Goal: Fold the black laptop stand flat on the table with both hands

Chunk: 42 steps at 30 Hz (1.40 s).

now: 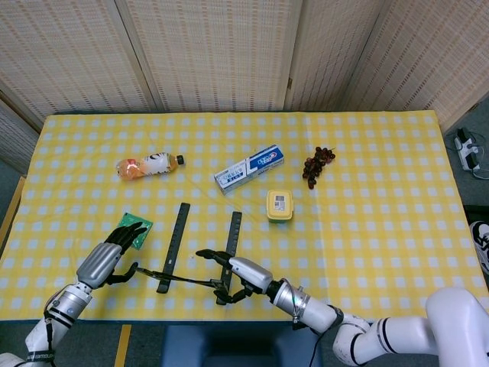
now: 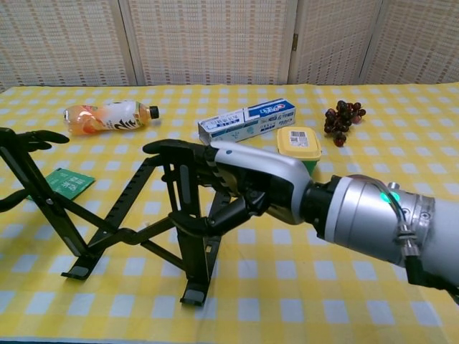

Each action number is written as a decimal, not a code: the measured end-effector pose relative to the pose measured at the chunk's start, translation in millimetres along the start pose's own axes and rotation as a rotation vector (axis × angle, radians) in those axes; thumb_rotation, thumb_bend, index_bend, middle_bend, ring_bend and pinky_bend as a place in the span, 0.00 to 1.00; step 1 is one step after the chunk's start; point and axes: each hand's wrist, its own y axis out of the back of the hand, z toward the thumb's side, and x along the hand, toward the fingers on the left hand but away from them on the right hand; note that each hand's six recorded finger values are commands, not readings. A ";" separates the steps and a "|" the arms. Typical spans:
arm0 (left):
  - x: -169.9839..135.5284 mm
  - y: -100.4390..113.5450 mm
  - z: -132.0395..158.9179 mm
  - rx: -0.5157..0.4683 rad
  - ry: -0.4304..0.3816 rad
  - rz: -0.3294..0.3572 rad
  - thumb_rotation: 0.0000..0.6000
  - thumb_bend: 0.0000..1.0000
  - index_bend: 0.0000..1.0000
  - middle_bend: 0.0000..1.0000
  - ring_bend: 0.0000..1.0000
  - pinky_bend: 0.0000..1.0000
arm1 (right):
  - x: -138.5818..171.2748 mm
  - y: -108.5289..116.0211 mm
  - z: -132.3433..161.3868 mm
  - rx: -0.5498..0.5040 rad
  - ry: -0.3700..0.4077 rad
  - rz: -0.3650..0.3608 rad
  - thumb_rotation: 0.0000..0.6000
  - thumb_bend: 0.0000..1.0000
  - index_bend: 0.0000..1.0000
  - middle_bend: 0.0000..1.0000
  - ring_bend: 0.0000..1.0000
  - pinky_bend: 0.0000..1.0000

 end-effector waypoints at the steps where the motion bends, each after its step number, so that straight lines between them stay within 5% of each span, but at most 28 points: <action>1: 0.4 4.5 -2.5 0.014 0.010 0.019 1.00 0.56 0.04 0.00 0.00 0.00 | -1.4 0.2 0.3 0.002 0.001 -0.005 1.00 0.49 0.00 0.07 0.08 0.00; 9: 4.0 25.4 -13.8 0.080 0.055 0.108 1.00 0.57 0.04 0.00 0.00 0.00 | -14.6 14.7 -1.7 0.009 -0.007 -0.090 1.00 0.49 0.00 0.06 0.07 0.00; 19: 6.6 23.6 -10.5 0.068 0.040 0.101 1.00 0.56 0.04 0.00 0.00 0.00 | -18.8 47.6 -7.0 0.001 -0.014 -0.241 1.00 0.49 0.00 0.00 0.00 0.00; 31: 11.6 30.1 -5.1 0.071 0.012 0.106 1.00 0.56 0.05 0.00 0.00 0.00 | 18.7 106.3 -3.4 -0.014 0.042 -0.481 1.00 0.49 0.00 0.00 0.00 0.00; 38: 30.1 34.4 -1.2 0.146 -0.026 0.081 1.00 0.56 0.07 0.00 0.00 0.00 | 36.7 107.8 8.5 0.198 0.065 -0.413 1.00 0.49 0.00 0.00 0.00 0.00; 42: 46.7 36.6 -1.8 0.219 -0.044 0.073 1.00 0.46 0.08 0.00 0.00 0.00 | 46.8 100.4 17.0 0.373 0.074 -0.345 1.00 0.49 0.00 0.07 0.06 0.00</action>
